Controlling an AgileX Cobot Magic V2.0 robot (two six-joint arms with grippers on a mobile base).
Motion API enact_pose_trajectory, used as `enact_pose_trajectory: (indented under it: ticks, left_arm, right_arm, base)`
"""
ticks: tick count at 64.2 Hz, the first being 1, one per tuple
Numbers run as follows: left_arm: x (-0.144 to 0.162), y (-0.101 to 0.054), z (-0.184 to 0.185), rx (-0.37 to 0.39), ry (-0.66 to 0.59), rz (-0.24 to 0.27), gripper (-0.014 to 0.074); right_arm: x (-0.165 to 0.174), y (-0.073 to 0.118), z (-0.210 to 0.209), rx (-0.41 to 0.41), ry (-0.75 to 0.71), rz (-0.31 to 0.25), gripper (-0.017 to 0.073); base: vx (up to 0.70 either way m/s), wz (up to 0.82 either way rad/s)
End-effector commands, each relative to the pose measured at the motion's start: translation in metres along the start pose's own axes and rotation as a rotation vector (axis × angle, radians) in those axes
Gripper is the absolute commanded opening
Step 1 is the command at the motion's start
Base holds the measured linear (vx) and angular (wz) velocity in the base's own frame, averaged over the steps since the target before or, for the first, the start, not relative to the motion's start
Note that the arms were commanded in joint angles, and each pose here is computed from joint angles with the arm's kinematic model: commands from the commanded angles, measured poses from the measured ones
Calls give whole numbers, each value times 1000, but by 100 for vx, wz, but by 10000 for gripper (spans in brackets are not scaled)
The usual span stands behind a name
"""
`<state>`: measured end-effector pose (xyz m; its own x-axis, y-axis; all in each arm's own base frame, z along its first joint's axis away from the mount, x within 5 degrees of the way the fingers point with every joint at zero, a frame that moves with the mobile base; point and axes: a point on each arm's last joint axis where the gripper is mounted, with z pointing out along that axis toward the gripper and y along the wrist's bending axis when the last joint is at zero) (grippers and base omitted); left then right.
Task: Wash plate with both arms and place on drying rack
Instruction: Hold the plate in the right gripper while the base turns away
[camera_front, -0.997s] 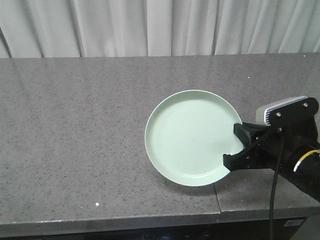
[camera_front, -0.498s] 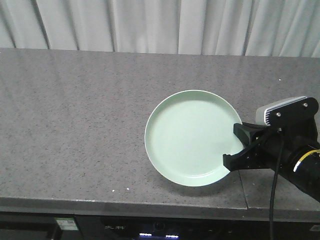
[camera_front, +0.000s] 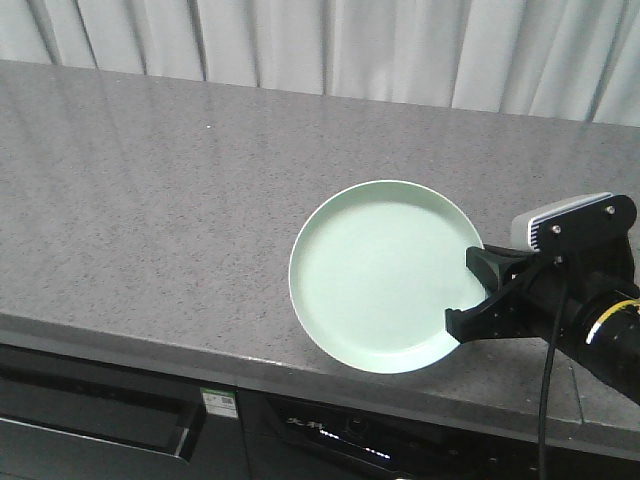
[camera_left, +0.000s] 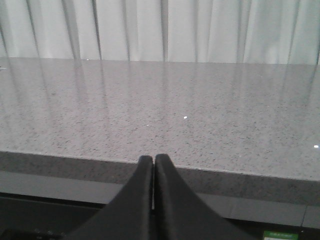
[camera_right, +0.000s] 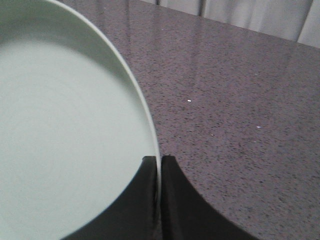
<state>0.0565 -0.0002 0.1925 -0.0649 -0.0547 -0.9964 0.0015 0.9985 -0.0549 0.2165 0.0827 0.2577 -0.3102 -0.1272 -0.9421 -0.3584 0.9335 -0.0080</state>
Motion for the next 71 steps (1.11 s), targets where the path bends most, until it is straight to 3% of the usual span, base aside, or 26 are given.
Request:
enact_pose_trajectory:
  ticks: [1, 71]
  left_arm:
    - [-2, 0, -1, 6, -73, -12, -2]
    - [-2, 0, -1, 6, -73, -12, -2]
  right_arm:
    - [-21, -1, -5, 3, -132, -10, -5]
    - [-21, -1, -5, 3, -132, -10, -5]
  base:
    - [-6, 32]
    - [-6, 31]
